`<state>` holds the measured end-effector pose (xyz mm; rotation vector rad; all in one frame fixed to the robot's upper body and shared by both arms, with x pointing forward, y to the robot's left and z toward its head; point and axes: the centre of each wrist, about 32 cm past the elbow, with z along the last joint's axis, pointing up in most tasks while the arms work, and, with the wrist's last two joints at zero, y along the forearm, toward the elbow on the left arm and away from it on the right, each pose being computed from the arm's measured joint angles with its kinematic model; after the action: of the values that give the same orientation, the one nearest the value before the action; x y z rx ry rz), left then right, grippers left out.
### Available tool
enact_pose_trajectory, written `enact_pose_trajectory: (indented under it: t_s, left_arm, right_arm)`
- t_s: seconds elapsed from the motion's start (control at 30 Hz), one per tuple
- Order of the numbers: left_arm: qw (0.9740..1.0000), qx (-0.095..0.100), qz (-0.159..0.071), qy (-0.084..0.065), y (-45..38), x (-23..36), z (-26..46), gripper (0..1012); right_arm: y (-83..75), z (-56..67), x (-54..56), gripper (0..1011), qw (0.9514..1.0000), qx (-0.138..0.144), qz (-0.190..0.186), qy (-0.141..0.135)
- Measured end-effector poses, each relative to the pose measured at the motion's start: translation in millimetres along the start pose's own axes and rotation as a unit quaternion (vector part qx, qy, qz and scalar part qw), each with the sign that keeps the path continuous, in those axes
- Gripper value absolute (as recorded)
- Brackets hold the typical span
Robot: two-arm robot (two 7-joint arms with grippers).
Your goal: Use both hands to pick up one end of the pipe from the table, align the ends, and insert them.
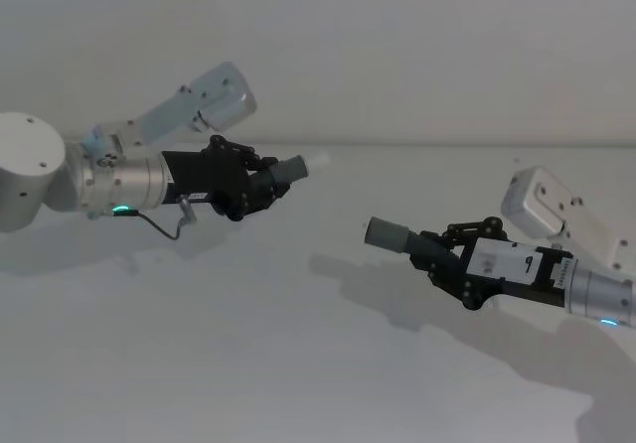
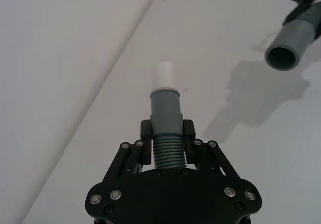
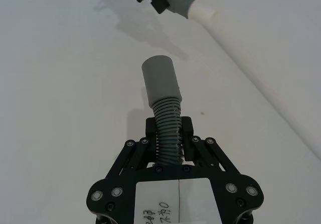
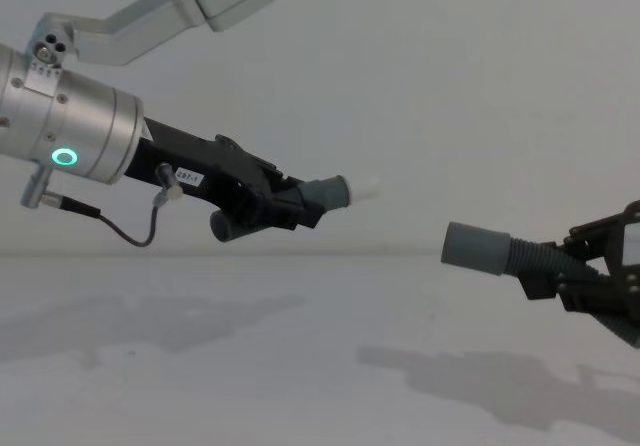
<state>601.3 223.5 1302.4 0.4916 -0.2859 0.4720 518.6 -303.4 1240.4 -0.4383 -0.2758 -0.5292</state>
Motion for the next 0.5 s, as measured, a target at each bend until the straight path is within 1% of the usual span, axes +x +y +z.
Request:
enact_pose_trajectory:
  t_s: [0.1,0.17,0.2,0.23,0.27,0.33,0.4,0.5]
  left_arm:
    - [0.9997,-0.005,-0.023,-0.009,2.5,4.4,-1.0,351]
    - [0.9993,-0.007,-0.033,-0.014,4.1,6.9,-1.0,351]
    - [0.9989,-0.009,-0.044,-0.017,5.5,8.9,-1.5,351]
    - [0.9986,-0.010,-0.049,-0.019,6.2,9.8,-1.6,351]
    - [0.9977,-0.013,-0.061,-0.024,7.7,11.6,-1.8,351]
    - [0.9969,-0.015,-0.072,-0.028,9.2,13.2,-2.0,351]
    - [0.9953,-0.019,-0.089,-0.035,11.2,15.0,-1.9,351]
    - [0.9937,-0.021,-0.102,-0.040,13.7,16.6,-2.3,351]
  right_arm:
    - [-2.6,0.0,2.2,274,0.9999,0.003,0.012,-0.009]
    - [-3.9,0.1,3.4,274,0.9997,0.004,0.019,-0.014]
    - [-4.3,0.1,3.8,274,0.9996,0.005,0.021,-0.016]
    - [-5.1,0.0,4.7,274,0.9995,0.005,0.025,-0.019]
    - [-5.5,0.0,5.0,274,0.9994,0.005,0.027,-0.021]
    - [-6.1,0.0,5.7,274,0.9993,0.006,0.030,-0.023]
    - [-6.6,-0.3,6.3,274,0.9991,0.006,0.034,-0.026]
    - [-7.2,-0.6,7.1,274,0.9989,0.005,0.037,-0.028]
